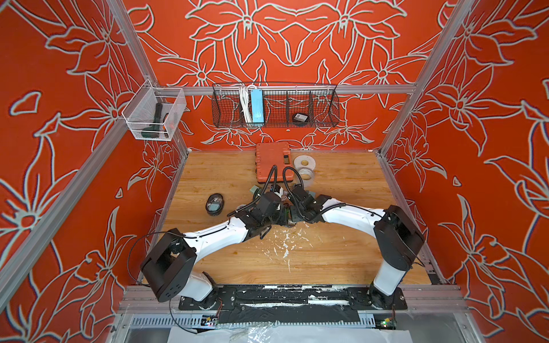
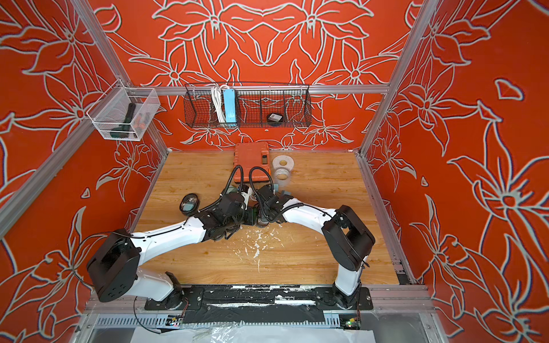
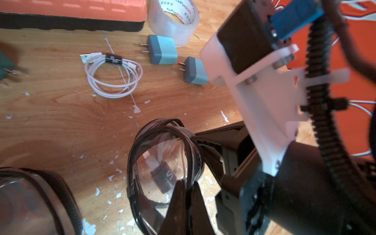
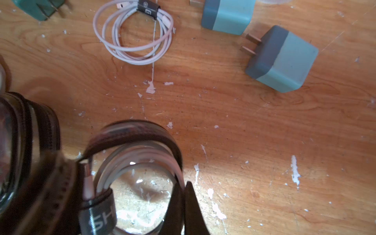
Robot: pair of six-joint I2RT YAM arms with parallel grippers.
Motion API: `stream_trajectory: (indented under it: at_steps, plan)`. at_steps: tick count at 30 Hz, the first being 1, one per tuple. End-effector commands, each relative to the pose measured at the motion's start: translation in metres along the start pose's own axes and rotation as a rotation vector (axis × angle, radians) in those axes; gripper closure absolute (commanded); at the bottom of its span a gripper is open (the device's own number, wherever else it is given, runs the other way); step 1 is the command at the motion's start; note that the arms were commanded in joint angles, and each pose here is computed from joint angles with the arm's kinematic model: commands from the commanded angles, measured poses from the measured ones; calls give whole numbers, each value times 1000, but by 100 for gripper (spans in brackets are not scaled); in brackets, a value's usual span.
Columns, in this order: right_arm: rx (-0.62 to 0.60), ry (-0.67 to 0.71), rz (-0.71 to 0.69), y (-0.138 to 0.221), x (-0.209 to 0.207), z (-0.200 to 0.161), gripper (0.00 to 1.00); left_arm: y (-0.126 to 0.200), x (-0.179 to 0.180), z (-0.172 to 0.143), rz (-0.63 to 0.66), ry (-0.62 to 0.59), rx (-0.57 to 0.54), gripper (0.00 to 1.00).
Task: Pack away charging kits
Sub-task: Place the charging cable in the storage bag.
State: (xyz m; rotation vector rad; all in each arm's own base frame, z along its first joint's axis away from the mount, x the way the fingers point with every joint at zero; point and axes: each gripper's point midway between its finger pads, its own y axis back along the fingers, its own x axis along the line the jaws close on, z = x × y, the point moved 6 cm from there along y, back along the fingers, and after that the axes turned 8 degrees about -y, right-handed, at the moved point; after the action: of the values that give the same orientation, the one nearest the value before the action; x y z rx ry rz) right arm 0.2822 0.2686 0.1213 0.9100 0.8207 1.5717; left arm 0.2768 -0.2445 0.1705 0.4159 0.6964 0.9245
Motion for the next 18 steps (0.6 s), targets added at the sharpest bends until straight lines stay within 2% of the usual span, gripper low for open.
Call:
stream_trajectory:
  at_steps: [1,12,18]
  plan:
    - [-2,-35,18,-2,3,2,100,-4,-5,2,-45,-5,-14,100]
    - [-16,-35,-62,-9,-3,3,100,-3,-1,2,-52,22,-17,100]
    - [-15,-21,-44,-13,0,4,80,-5,9,0,-32,56,-10,100]
